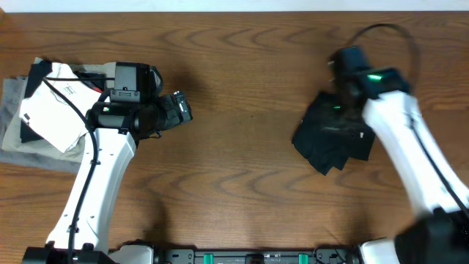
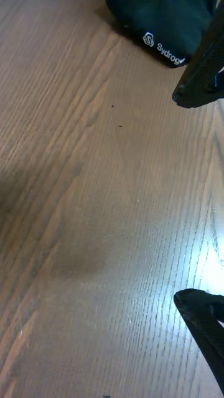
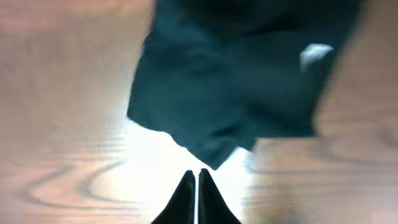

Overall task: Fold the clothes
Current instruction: 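Lower the held bundle onto the table with the right gripper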

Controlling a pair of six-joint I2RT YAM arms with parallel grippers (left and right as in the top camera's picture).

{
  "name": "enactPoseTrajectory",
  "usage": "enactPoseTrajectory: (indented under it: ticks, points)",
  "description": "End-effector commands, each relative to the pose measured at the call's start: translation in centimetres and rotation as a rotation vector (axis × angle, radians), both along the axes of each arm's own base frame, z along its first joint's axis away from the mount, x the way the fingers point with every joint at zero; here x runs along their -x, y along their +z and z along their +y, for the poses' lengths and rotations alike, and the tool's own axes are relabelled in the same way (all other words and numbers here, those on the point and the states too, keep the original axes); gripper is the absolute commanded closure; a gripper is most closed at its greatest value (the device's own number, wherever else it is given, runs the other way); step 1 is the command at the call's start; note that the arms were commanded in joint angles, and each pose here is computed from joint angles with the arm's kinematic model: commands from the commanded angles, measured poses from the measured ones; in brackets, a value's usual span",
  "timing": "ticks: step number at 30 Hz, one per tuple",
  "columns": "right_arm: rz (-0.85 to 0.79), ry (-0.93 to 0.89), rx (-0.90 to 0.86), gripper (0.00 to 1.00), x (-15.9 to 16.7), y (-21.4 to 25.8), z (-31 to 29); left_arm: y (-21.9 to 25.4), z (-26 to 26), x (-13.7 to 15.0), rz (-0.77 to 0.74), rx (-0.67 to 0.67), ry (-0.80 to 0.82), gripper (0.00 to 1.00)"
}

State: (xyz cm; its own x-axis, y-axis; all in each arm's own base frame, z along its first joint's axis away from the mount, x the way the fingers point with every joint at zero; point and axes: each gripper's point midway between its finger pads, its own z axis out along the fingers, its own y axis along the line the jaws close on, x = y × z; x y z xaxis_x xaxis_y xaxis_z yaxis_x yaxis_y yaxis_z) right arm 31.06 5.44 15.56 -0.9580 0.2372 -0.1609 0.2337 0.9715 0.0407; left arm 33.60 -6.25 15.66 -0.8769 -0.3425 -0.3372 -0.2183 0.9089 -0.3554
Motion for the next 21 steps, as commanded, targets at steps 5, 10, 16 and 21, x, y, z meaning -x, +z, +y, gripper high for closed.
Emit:
enactPoseTrajectory:
  ticks: [5,10,16,21]
  points:
    - [0.028,-0.231,0.045,0.99,1.3,0.2,-6.4,-0.3,0.2,-0.1,0.006,-0.013,-0.003,0.05]
    - [0.071,-0.294,0.055,0.99,1.7,-2.5,-8.4,-0.3,0.2,-0.1,0.007,-0.013,-0.003,0.05]
    - [0.086,-0.358,0.05,0.99,1.0,-5.5,-10.4,-0.3,0.2,-0.1,0.007,-0.013,-0.003,0.05]
    - [0.091,-0.374,0.01,0.99,-0.7,-8.2,-10.6,-0.3,0.2,-0.1,0.005,-0.013,-0.003,0.05]
